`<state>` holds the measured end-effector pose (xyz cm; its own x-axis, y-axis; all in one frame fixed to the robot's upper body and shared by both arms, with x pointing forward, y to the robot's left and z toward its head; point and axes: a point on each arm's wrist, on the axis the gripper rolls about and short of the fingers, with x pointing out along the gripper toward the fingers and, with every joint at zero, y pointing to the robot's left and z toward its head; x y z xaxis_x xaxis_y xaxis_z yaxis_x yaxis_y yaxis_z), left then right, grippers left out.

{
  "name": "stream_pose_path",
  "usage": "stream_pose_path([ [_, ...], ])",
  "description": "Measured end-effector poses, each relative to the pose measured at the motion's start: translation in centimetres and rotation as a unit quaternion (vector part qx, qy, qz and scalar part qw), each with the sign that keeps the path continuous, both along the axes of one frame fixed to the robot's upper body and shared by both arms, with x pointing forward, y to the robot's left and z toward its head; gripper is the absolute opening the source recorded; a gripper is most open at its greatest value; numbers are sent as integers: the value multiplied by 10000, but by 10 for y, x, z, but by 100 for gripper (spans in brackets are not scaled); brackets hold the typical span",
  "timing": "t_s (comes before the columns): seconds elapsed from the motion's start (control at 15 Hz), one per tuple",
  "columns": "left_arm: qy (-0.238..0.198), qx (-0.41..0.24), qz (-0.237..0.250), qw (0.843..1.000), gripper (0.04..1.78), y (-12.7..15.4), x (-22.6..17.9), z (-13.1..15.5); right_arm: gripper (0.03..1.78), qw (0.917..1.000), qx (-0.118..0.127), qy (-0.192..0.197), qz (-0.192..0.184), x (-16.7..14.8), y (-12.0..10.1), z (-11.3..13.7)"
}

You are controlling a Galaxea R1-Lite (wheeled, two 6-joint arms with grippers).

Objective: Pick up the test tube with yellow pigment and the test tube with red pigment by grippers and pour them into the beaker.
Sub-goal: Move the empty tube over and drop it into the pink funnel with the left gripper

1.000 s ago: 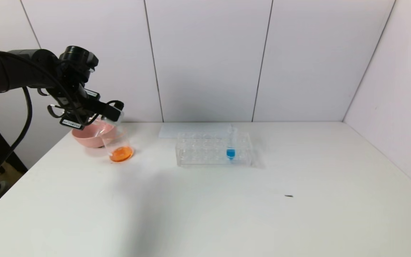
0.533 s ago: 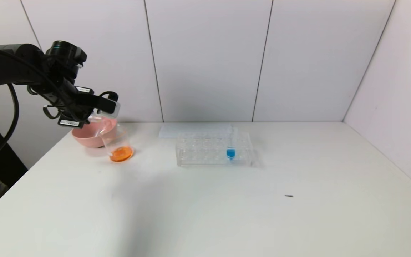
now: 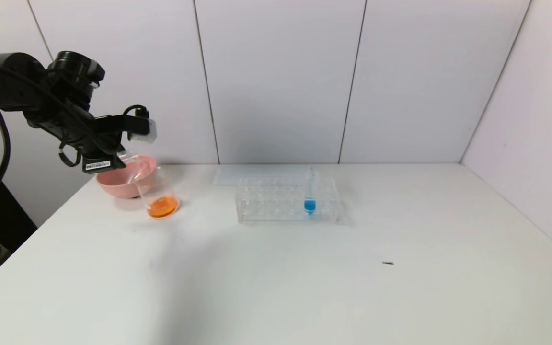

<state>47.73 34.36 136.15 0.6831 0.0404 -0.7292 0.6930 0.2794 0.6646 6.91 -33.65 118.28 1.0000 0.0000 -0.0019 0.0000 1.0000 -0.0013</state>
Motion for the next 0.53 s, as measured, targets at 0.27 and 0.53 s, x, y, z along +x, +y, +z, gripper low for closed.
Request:
stream_pose_path([
  [0.27, -72, -939, 333, 9950, 45, 3, -5, 6, 170, 10000, 0, 0, 0, 0, 0, 0],
  [0.53, -100, -1720, 803, 9818, 45, 4, -13, 11, 170, 10000, 0, 0, 0, 0, 0, 0],
])
